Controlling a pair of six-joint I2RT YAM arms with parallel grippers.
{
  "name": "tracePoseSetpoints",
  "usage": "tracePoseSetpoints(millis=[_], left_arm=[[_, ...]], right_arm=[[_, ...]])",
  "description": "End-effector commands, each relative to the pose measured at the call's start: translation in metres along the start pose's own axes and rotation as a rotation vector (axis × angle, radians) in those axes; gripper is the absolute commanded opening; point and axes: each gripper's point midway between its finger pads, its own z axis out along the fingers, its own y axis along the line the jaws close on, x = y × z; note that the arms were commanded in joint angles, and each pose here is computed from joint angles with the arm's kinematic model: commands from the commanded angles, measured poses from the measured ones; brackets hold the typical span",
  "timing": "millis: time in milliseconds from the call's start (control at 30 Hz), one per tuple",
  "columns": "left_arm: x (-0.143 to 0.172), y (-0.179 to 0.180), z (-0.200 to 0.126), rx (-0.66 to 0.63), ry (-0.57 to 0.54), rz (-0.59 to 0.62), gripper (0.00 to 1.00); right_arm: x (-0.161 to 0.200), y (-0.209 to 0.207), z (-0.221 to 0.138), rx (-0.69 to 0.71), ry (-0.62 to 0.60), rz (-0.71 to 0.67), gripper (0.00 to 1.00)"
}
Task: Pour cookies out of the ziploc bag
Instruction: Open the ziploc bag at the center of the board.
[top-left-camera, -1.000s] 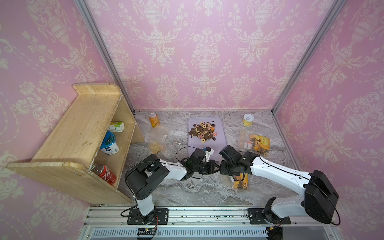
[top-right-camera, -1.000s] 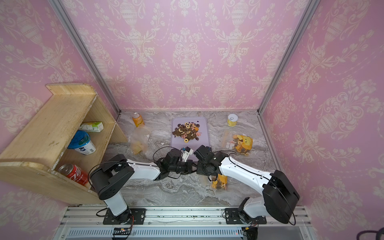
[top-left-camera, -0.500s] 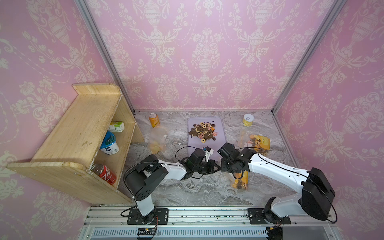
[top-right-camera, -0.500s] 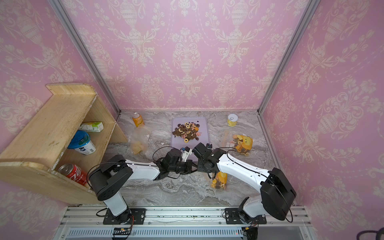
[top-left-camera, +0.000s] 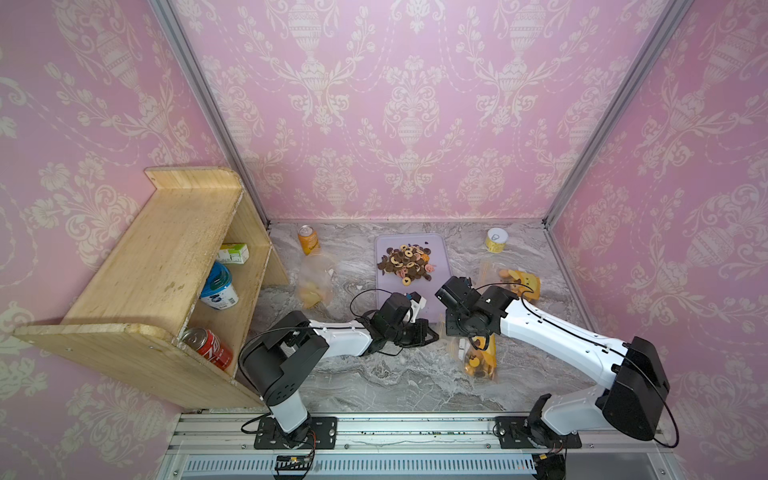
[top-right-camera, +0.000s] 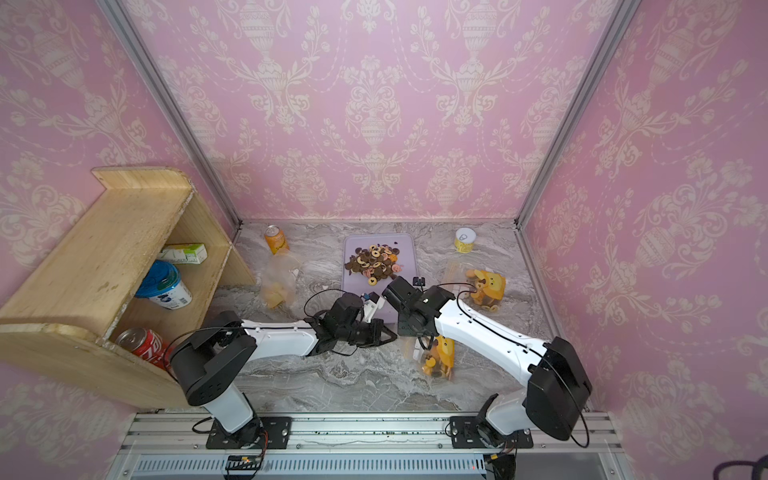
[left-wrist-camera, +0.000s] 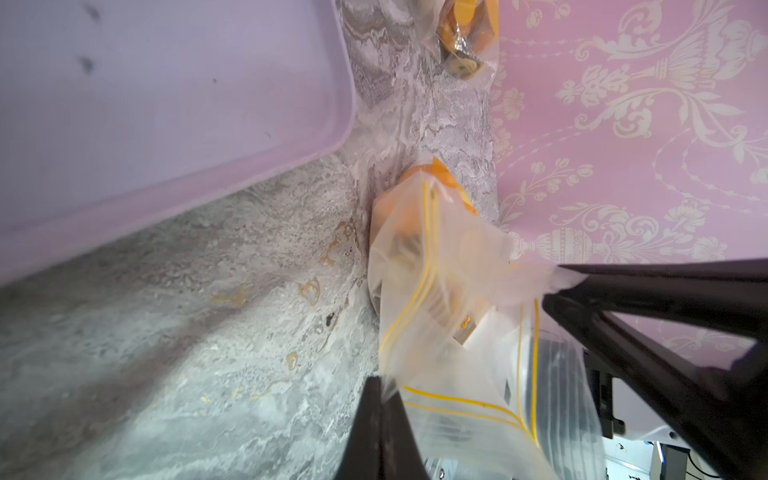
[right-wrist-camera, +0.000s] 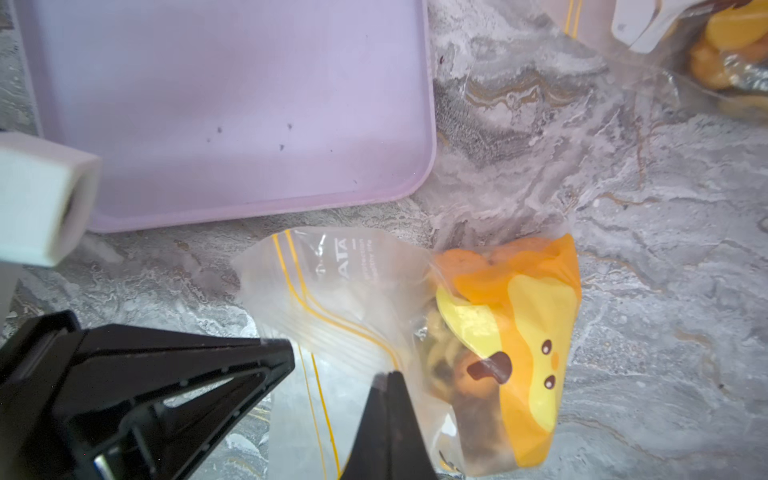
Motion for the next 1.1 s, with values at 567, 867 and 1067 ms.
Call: tracePoseSetpoints(millis=[567, 867, 1067], left_arm=[[-0.025, 0.036, -0.044, -0.227, 0.023, 0.086, 0.0], [-0.03, 0.019, -0.052, -0.189, 0.003, 0.137, 0.16], [-0.035, -0.006, -0.079, -0.139, -0.105, 0.202, 0.61]], right_arm=[[-0.025, -0.017, -0.052, 0.079, -0.008, -0.184, 0.0], [-0.013, 0.025, -0.041, -0.124, 0.069, -0.194, 0.0], [-0.006, 0.047, -0.031, -0.222, 0.107, -0.147, 0.0]])
